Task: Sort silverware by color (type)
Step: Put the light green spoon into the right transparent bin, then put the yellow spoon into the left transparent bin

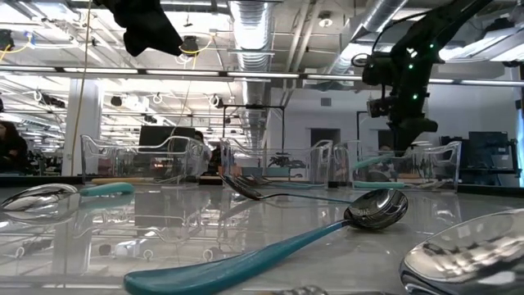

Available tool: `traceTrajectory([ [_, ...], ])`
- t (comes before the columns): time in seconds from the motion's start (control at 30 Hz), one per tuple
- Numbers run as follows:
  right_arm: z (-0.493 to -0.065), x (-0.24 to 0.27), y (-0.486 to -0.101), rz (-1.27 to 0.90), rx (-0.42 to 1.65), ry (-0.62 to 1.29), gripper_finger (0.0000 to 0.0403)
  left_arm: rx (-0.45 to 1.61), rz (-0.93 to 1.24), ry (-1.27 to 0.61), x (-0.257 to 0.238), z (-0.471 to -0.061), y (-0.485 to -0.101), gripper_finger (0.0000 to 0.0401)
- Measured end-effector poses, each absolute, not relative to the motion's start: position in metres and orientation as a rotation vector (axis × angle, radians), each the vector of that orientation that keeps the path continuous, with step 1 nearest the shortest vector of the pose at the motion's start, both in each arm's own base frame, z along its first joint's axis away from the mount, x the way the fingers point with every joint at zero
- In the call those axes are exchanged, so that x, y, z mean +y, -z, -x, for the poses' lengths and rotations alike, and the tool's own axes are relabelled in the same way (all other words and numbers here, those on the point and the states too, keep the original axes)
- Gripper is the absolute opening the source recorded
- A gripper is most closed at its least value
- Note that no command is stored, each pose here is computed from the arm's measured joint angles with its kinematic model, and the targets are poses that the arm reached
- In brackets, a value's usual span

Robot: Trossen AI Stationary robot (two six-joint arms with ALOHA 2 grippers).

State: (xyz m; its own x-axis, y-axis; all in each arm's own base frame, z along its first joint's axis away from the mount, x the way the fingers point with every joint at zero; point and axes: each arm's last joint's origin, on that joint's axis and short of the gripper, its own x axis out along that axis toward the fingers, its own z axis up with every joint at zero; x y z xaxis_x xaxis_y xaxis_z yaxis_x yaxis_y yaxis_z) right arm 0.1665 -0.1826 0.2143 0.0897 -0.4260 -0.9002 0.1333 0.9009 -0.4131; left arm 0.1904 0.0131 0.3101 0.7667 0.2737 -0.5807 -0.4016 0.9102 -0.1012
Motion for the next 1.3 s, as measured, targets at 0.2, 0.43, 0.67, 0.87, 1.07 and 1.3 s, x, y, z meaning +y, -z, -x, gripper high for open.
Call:
traceTrajectory([
  [0.2, -0.167, -0.184, -0.209, 0.176, 1.448, 0.484, 0.0078, 0.596, 0.235, -0.373, 0.013, -0.190, -0.310, 0.0116],
  [0.43, -0.160, -0.172, -0.228, 0.173, 1.396, 0.569, 0.0187, 0.611, 0.172, -0.354, 0.013, -0.190, -0.309, 0.0116],
  [0.67, -0.157, -0.134, -0.266, -0.154, 1.236, 0.579, 0.0253, 0.632, 0.067, -0.341, 0.018, -0.189, -0.309, 0.0116],
  [0.87, -0.172, -0.074, -0.278, -0.562, 1.059, 0.328, 0.0255, 0.656, -0.031, -0.317, 0.027, -0.188, -0.309, 0.0116],
  [1.07, -0.186, 0.012, -0.263, -0.599, 1.146, 0.230, 0.0255, 0.671, -0.096, -0.246, 0.035, -0.187, -0.309, 0.0116],
  [1.3, -0.191, 0.112, -0.248, -0.802, 1.122, 0.254, 0.0255, 0.632, -0.120, -0.165, 0.039, -0.189, -0.312, 0.0116],
])
